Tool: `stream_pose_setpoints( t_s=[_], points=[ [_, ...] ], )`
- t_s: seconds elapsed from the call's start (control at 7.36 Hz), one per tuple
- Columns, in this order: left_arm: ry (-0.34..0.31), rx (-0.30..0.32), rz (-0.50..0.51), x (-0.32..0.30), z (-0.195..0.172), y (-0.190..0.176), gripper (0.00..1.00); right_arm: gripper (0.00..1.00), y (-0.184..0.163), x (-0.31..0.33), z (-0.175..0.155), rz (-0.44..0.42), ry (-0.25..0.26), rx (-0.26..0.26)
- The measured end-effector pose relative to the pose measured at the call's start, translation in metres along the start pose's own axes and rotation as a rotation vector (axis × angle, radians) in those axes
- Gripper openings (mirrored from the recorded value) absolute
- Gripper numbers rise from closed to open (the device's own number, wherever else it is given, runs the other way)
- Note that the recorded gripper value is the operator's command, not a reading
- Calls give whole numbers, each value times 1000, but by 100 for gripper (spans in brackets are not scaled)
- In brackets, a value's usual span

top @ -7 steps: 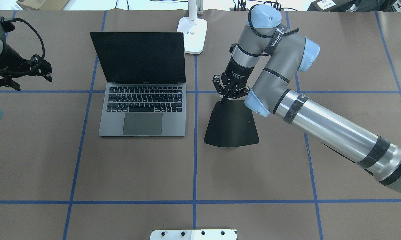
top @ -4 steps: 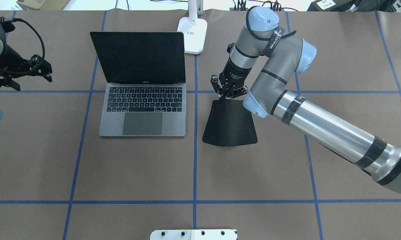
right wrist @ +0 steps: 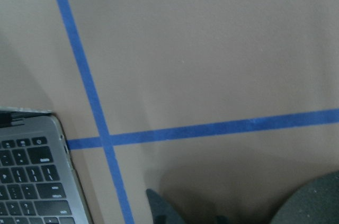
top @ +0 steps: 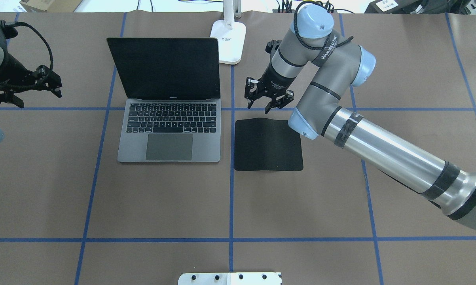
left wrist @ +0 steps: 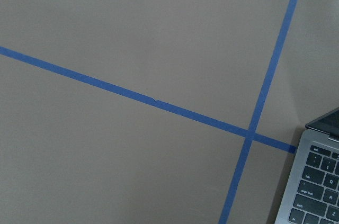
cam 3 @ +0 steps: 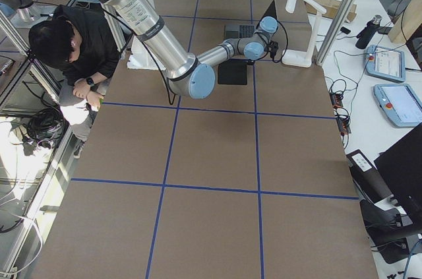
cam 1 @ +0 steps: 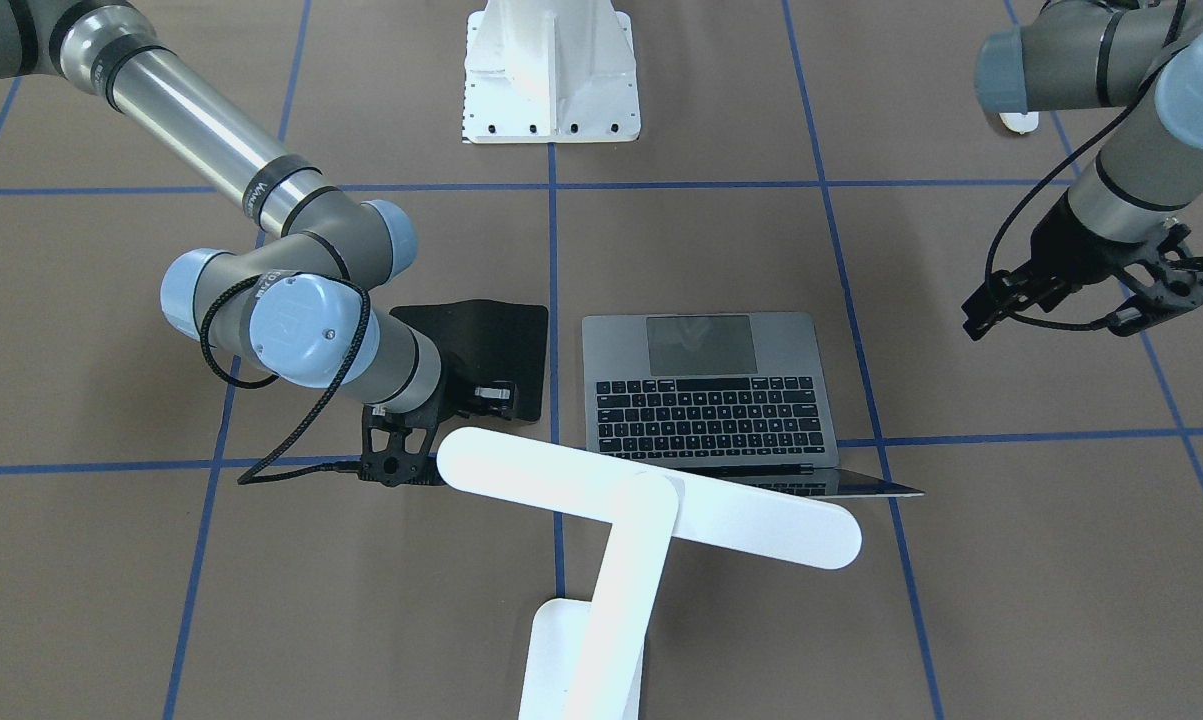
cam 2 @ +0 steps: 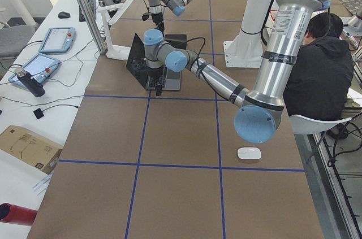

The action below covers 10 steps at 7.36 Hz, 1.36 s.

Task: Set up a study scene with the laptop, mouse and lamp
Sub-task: 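Raise the right gripper away from the mouse pad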

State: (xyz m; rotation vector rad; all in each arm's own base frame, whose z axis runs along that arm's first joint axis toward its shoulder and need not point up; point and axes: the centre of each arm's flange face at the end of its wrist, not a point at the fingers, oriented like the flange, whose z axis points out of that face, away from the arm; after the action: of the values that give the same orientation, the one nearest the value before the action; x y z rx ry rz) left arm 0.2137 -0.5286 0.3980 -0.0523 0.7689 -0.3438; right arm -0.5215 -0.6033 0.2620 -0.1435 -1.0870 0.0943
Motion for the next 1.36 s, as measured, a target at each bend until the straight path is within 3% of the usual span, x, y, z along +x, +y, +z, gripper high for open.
stream_pose_setpoints(
  t_s=[0.27, 0.54, 0.95, 1.36],
  points=[
    [-1, -2, -1, -1, 1, 0, 100, 100, -6, -9, -14, -66, -39, 135],
    [-7, -7, 28, -9, 3, 1, 100, 100, -17, -8, -42, -85, -64, 199],
    [-14, -11, 110, -68, 14, 25, 100, 100, -33, 78, -91, -63, -60, 186],
    [25, 14, 73, -184, 37, 78, 100, 100, -34, 180, -135, 0, 9, 169]
  ],
)
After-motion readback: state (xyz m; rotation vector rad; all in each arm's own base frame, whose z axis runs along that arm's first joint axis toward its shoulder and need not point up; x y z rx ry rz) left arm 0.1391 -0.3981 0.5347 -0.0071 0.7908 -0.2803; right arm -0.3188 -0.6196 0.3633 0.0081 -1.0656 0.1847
